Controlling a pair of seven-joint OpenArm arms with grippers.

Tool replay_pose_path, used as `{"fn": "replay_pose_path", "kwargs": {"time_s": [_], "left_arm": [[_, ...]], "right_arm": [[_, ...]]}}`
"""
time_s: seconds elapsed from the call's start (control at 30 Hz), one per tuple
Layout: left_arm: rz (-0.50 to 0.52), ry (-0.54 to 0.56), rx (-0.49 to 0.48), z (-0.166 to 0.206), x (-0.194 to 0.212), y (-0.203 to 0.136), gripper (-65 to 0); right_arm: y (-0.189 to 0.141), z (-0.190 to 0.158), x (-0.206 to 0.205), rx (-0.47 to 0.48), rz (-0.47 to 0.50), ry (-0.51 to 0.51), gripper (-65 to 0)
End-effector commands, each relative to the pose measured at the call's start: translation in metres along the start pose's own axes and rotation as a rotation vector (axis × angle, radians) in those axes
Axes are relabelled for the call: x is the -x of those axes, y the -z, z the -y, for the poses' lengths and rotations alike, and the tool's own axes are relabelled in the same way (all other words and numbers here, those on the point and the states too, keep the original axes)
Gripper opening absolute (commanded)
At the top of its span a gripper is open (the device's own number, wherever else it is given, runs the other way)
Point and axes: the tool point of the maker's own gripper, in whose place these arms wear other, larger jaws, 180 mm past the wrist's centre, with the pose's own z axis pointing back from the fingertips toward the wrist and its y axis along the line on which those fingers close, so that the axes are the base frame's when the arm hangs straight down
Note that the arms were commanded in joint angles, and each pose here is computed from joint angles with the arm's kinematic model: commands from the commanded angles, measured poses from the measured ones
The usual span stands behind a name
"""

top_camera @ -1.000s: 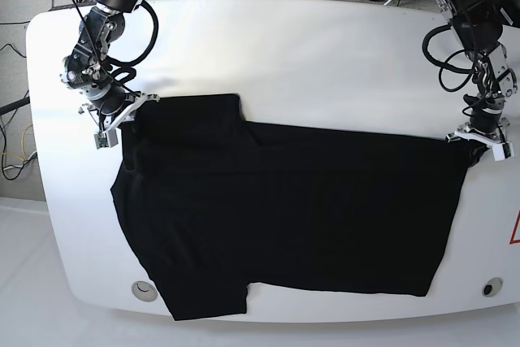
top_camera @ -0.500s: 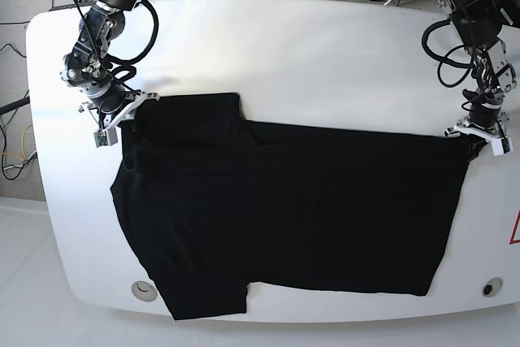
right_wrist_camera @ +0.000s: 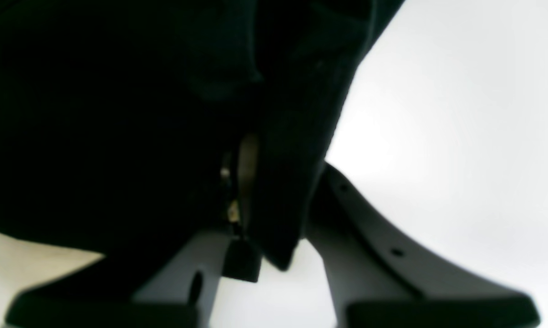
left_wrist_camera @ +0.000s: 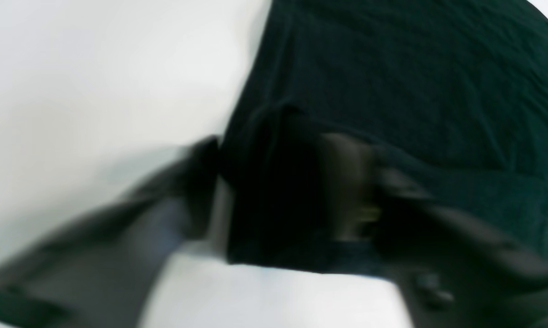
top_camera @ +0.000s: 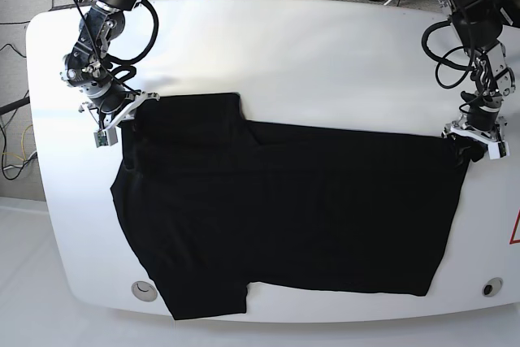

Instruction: Fold the T-shirt properly

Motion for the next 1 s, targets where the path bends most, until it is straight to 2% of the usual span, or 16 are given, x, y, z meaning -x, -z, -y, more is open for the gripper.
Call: {"fn": "replay_pose_path", "kwargs": {"time_s": [0.0,0.03,0.17,0.77,0.97], "left_arm": [[0.097,0.008,0.000,-0.004,-0.033,0.001,-19.2],[0.115,0.010,0.001,-0.004,-0.036,0.001,-14.8],[0.153,0.034,0.007,-0.001,-0.050,0.000,-9.6],[0.164,0.048,0.011,0.002,-0.056,0.001,-9.1],[0.151,0.020,0.005,0.001,-0.052,0.007,-9.2]], "right_arm": [[-0.002,0.005,0.003,0.017,-0.035,-0.022,-54.5],[-0.002,0.005,0.003,0.017,-0.035,-0.022,-54.5],[-0.003,0.005,0.004,0.017,-0.038,-0.022,-54.5],[-0.002,0.005,0.004,0.016,-0.038,-0.023,-54.5],[-0.002,0.005,0.004,0.016,-0.040,-0.023,-54.5]]}}
